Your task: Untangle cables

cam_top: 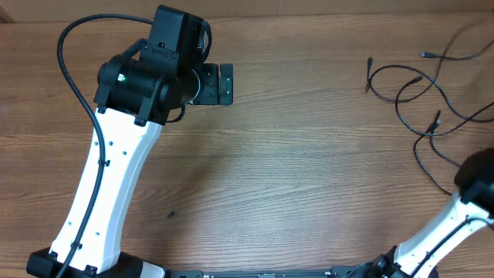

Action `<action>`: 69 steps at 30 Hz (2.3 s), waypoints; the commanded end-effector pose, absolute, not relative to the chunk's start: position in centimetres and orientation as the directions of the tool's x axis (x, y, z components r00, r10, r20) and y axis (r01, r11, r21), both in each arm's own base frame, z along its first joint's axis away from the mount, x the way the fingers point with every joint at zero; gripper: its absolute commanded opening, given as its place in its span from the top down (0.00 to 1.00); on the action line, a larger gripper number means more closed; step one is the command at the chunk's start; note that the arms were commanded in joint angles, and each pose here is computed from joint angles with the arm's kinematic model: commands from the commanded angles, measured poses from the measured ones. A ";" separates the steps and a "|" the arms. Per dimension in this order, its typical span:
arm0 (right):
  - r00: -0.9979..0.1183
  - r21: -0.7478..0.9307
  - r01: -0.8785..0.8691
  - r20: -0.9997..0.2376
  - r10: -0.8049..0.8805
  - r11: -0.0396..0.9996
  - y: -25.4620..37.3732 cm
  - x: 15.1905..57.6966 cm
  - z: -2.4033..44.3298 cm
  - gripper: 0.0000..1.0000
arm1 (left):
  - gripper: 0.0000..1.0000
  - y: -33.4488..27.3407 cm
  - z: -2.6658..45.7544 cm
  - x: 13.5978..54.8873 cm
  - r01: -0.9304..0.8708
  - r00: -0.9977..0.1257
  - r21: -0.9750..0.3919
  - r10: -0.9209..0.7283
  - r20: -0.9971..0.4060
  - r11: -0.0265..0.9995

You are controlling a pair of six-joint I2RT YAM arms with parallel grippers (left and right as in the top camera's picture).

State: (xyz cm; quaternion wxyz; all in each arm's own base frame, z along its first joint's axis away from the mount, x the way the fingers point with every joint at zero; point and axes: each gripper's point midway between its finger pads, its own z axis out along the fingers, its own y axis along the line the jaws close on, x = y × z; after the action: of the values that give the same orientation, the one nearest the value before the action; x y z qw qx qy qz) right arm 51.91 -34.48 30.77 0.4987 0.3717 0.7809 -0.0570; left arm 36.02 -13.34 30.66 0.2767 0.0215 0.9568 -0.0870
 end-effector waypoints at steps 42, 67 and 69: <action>-0.715 0.218 0.134 -0.654 0.247 0.967 2.2 37.0 40.4 0.00 | 0.01 -13.1 30.9 36.4 0.073 -0.841 -0.151 -0.021 -0.540 0.986; -0.715 0.218 0.135 -0.654 0.247 0.967 2.1 37.0 40.4 0.00 | 0.00 -13.1 30.9 36.4 0.073 -0.841 -0.151 -0.021 -0.540 0.986; -0.716 0.218 0.135 -0.653 0.247 0.967 2.1 37.0 40.4 0.00 | 0.00 -13.1 30.9 36.4 0.073 -0.841 -0.151 -0.021 -0.540 0.986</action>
State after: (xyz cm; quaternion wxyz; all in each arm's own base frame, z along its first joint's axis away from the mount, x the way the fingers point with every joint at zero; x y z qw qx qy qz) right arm 37.43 2.16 39.53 0.3503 0.1044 0.9277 0.0758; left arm 36.03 -13.34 30.67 0.2769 0.0215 0.9567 -0.0870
